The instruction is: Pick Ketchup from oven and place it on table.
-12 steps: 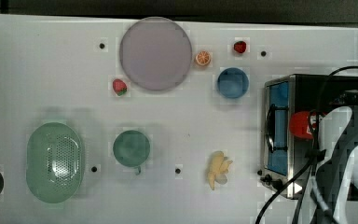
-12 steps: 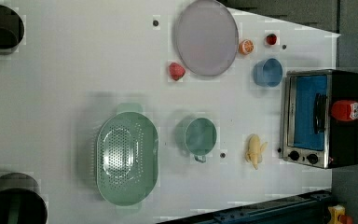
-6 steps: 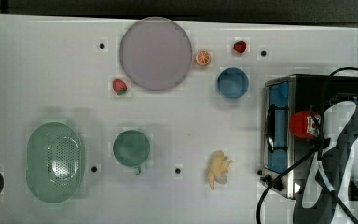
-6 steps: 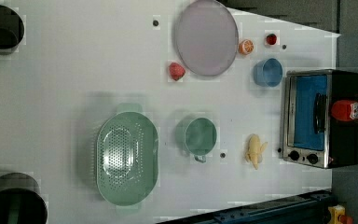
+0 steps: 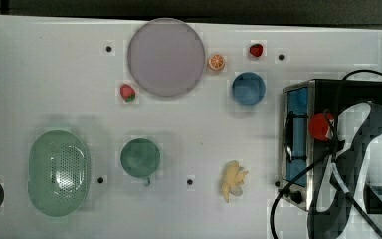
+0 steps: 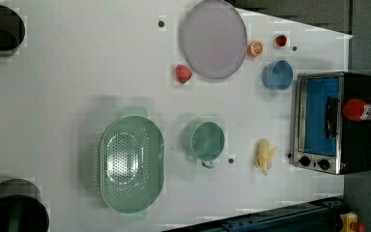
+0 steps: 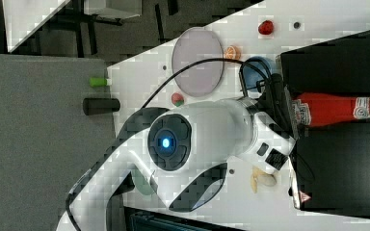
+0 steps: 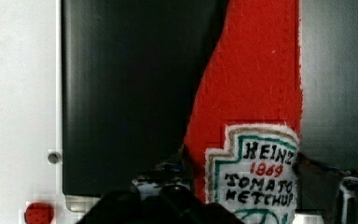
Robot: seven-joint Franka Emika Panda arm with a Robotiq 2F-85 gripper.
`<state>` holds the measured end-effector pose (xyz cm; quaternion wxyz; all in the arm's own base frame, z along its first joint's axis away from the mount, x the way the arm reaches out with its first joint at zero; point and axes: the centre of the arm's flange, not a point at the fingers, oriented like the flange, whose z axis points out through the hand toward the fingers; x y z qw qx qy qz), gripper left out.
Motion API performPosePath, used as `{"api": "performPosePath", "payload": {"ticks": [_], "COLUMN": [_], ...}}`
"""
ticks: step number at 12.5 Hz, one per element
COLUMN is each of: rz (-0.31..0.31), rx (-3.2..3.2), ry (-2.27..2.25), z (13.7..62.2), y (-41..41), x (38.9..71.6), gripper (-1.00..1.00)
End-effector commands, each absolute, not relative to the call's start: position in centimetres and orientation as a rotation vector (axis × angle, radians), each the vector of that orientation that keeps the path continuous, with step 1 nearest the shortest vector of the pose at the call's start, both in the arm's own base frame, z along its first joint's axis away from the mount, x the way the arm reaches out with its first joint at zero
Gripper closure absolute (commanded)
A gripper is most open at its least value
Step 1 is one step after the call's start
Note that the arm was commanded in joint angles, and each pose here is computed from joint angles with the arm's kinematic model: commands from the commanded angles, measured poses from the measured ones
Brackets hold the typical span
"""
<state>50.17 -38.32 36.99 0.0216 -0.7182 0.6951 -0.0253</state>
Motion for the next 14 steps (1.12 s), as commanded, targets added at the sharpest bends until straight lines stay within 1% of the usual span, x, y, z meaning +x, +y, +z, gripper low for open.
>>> {"api": "performPosePath", "payload": {"ticks": [1, 3, 4, 5, 7, 9, 11, 14], "rz": [-0.066, -0.126, -0.137, -0.134, -0.104, -0.114, -0.120, -0.087], "rx": [-2.249, -2.301, -2.361, -2.439, -2.589, -2.712, -2.823, -2.950], "ry": [2.139, 2.082, 2.031, 1.968, 1.789, 1.539, 1.262, 0.848], "z": [37.2, 40.3, 42.3, 44.5, 48.4, 51.6, 53.4, 53.7], "y": [-38.7, -38.1, -37.5, -36.7, -33.9, -30.0, -25.3, -17.2], "x": [49.9, 51.0, 51.6, 52.0, 53.1, 54.5, 55.9, 58.4], "gripper": [-0.29, -0.29, -0.29, -0.29, -0.29, -0.29, -0.29, -0.29]}}
